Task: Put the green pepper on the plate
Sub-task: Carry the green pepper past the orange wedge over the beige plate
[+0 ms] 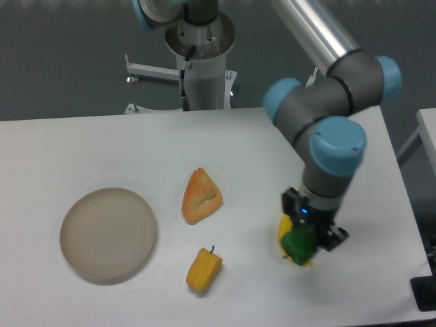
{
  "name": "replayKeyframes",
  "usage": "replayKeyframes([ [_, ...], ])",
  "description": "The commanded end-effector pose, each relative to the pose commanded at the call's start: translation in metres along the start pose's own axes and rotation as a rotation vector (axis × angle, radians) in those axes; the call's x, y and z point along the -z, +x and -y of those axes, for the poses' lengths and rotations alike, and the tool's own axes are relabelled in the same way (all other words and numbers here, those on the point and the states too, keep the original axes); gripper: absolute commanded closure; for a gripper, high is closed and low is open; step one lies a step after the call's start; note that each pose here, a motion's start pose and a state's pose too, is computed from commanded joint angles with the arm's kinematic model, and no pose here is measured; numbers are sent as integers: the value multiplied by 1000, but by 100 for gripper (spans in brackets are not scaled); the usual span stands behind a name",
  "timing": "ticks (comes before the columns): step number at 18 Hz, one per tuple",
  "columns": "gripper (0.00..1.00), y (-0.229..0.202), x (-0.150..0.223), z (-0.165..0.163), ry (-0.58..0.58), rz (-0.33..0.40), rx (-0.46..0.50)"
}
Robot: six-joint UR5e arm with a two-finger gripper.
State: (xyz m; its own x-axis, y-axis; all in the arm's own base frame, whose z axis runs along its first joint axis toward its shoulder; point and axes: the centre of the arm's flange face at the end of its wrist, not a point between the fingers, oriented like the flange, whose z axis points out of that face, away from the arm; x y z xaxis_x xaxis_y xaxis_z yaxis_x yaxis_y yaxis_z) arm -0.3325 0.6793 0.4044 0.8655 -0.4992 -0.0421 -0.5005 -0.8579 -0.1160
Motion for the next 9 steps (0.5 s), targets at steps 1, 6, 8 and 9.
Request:
replayKeyframes([
  [1, 70, 13, 0, 7, 0, -11, 29],
  [6, 70, 80, -10, 71, 65, -99, 208],
  [8, 71, 112, -24, 100, 55, -132, 248],
  [9, 71, 124, -26, 112, 53, -133, 274],
])
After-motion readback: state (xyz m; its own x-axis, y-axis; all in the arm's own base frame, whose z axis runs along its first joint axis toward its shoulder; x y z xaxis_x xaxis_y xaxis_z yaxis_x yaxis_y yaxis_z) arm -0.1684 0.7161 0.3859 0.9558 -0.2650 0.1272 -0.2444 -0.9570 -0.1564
